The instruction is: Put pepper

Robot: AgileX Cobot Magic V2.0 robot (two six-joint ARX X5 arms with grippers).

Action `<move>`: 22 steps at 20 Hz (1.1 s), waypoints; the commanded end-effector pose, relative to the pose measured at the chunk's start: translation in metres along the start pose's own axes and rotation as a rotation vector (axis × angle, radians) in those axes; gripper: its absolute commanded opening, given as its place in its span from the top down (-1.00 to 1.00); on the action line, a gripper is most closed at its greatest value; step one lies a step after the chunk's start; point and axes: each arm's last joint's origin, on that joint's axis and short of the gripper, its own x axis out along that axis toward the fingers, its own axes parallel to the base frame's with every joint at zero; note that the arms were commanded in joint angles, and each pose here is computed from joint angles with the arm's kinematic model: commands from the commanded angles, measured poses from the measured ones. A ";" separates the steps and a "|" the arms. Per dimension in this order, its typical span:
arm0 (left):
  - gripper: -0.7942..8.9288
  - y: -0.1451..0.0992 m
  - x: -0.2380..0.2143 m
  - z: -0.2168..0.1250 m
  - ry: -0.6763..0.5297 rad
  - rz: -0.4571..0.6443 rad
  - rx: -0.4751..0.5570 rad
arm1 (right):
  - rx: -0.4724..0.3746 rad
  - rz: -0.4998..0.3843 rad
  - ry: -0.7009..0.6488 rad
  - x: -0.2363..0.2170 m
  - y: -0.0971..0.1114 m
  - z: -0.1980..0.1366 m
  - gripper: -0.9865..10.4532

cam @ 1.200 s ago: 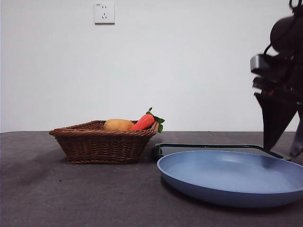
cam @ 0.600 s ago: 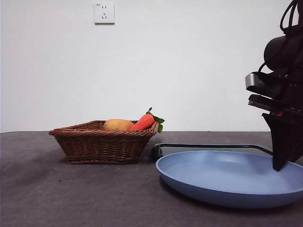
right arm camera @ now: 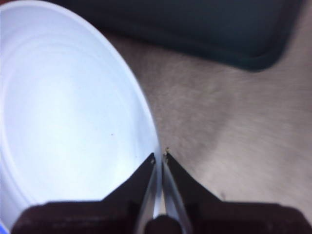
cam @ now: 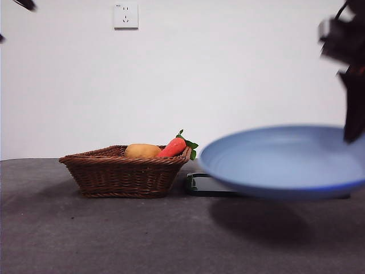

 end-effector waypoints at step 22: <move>0.09 0.003 0.261 0.055 0.461 0.376 -0.130 | -0.026 -0.055 -0.340 -0.101 0.020 -0.034 0.82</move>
